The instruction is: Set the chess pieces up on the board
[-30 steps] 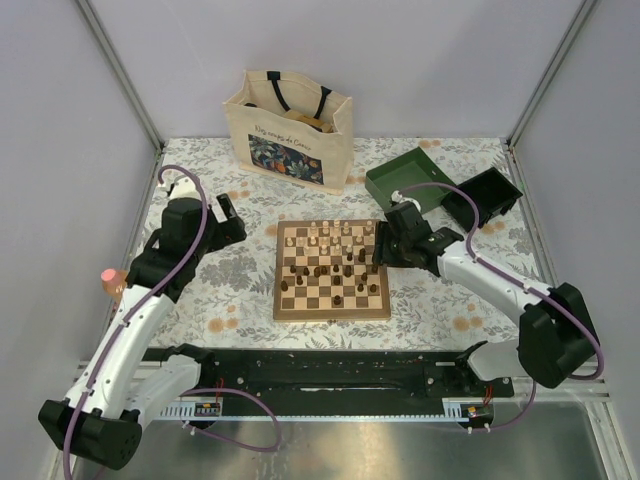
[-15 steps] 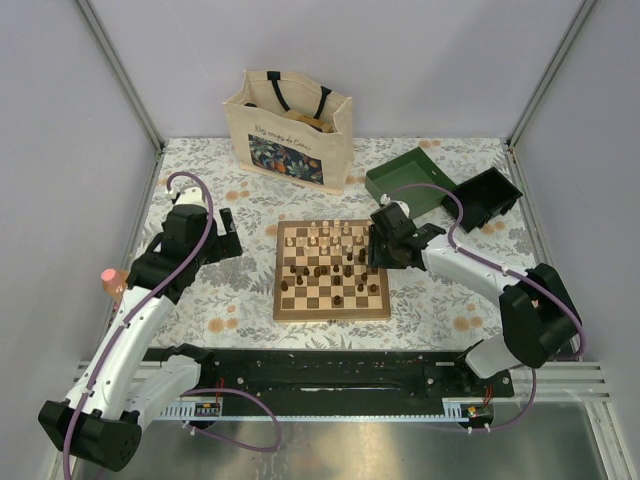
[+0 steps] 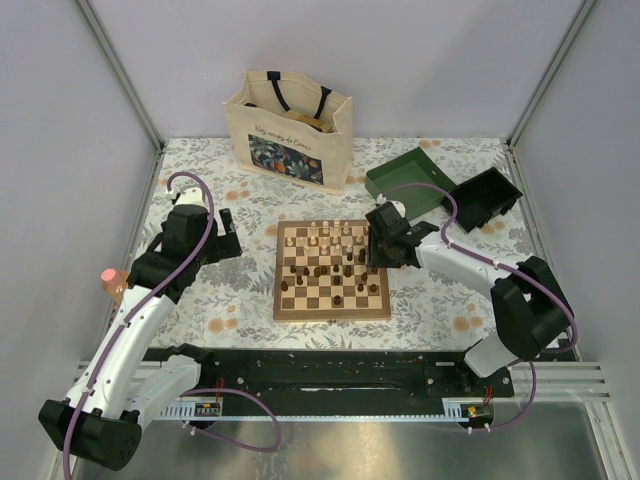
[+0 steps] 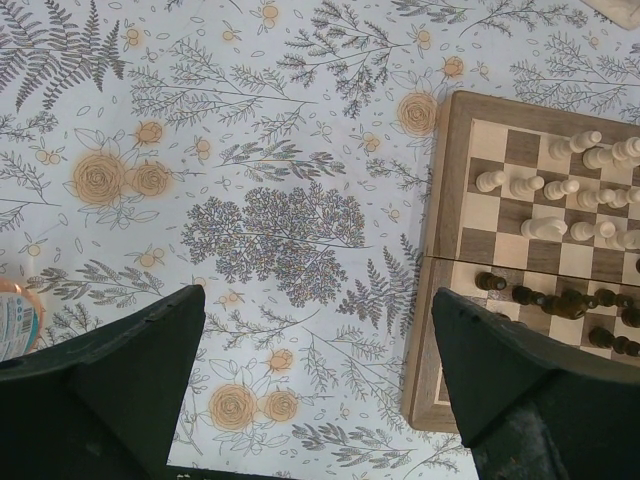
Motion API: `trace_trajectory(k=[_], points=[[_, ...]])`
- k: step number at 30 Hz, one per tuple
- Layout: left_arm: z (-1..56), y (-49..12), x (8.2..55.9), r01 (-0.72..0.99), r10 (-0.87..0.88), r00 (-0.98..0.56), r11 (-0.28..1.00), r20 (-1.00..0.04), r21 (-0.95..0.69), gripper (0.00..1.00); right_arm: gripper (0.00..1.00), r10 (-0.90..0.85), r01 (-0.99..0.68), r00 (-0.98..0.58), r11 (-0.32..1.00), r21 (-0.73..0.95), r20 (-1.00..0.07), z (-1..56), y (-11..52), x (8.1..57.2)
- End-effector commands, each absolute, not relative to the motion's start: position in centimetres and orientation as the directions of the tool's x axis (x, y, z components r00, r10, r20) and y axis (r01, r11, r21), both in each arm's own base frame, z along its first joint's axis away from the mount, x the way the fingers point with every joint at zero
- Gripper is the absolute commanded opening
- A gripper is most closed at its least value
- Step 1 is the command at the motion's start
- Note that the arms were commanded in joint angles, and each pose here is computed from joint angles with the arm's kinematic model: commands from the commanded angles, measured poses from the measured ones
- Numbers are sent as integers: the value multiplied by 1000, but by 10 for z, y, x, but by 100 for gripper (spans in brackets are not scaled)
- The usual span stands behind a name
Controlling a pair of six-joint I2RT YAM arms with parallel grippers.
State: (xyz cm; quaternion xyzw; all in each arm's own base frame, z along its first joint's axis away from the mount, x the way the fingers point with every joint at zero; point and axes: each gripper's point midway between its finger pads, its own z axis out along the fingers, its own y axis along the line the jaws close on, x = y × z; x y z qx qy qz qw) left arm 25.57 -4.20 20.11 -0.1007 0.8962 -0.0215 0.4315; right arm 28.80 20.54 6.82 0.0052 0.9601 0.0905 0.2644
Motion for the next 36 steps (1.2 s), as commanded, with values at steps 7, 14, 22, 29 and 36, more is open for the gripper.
trace_trajectory(k=[7,14,22,29,36], points=[[203,-37,260,-170,-183,-594,980,-784,-100,99,34,55,-38,-842,986,161,-536,77,210,297],[202,-37,260,-170,-182,-598,980,-780,-99,99,27,54,-38,-838,987,158,-542,79,208,297],[201,-37,260,-171,-182,-599,980,-780,-97,99,12,30,-65,-834,986,152,-551,84,208,297],[201,-37,259,-172,-183,-599,980,-780,-98,99,9,6,-112,-769,983,145,-640,118,201,296],[202,-36,259,-175,-184,-596,980,-782,-96,99,7,-22,-184,-725,970,162,-688,146,189,275]])
